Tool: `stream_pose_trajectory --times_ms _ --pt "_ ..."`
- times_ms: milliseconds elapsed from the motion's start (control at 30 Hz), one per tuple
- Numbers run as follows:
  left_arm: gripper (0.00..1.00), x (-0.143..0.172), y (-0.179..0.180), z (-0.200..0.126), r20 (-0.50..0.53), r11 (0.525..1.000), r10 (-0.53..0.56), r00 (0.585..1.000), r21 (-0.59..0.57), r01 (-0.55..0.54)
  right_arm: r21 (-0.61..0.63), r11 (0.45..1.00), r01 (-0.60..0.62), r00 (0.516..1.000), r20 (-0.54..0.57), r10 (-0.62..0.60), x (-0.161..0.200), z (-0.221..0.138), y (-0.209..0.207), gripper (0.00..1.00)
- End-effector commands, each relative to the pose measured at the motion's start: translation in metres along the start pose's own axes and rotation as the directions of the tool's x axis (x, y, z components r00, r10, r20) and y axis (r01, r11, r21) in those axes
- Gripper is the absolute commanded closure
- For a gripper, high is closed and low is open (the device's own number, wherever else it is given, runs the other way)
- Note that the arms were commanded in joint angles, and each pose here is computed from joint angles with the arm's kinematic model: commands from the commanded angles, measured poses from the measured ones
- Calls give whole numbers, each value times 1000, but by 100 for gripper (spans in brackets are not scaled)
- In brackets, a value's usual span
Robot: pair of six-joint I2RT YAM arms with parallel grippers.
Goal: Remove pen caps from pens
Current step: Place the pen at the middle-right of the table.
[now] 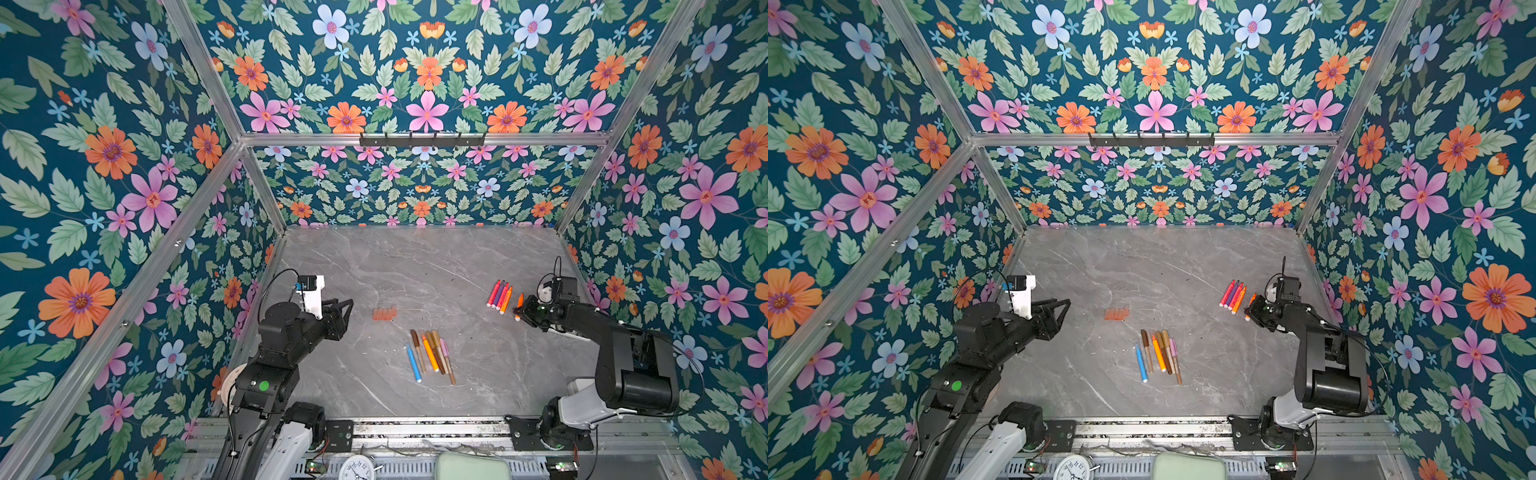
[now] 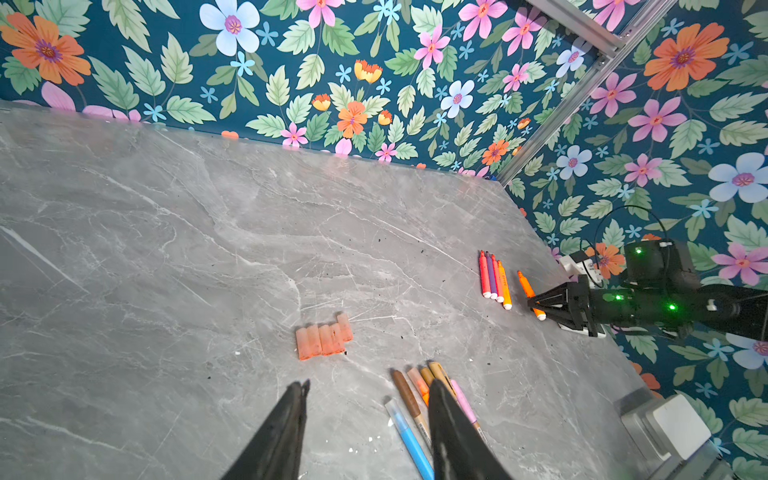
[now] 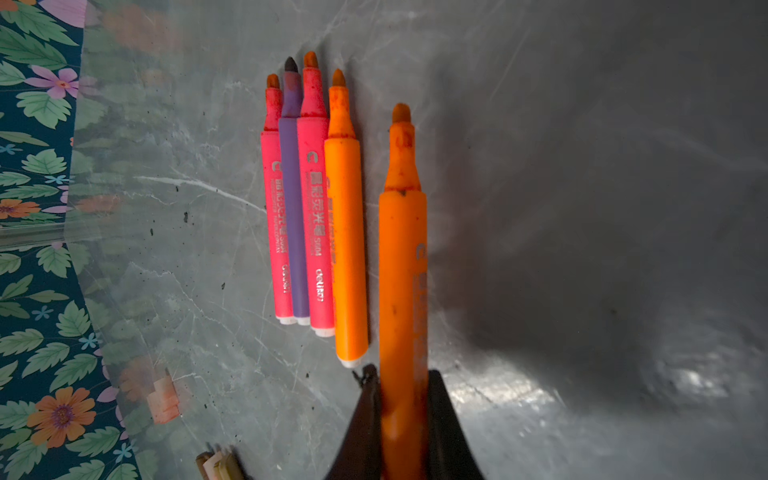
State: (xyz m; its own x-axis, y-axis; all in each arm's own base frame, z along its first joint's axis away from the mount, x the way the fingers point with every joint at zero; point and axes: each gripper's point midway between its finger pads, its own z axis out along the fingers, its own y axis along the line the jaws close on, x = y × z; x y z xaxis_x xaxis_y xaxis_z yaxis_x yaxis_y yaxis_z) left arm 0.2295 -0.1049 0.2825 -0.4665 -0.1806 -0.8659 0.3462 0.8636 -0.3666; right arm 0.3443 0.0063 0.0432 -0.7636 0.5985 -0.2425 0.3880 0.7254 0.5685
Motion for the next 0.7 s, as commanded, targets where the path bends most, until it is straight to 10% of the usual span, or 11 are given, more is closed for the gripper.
stream_pose_trajectory --times_ms 0,167,367,667 --pt "51 -6 -1 1 22 1000 12 1000 3 -12 -36 999 9 1000 4 -9 -5 2 8 98" --pt "51 -4 2 4 4 1000 8 1000 -7 -8 -60 998 5 1000 -5 -5 -3 3 10 90" --pt "51 -2 4 6 -3 1000 4 1000 -14 -4 -78 997 12 1000 -11 -13 -2 4 13 57" --pt "51 0 5 9 -15 1000 -1 1000 -18 0 -85 996 11 1000 -13 -12 -2 5 14 53"
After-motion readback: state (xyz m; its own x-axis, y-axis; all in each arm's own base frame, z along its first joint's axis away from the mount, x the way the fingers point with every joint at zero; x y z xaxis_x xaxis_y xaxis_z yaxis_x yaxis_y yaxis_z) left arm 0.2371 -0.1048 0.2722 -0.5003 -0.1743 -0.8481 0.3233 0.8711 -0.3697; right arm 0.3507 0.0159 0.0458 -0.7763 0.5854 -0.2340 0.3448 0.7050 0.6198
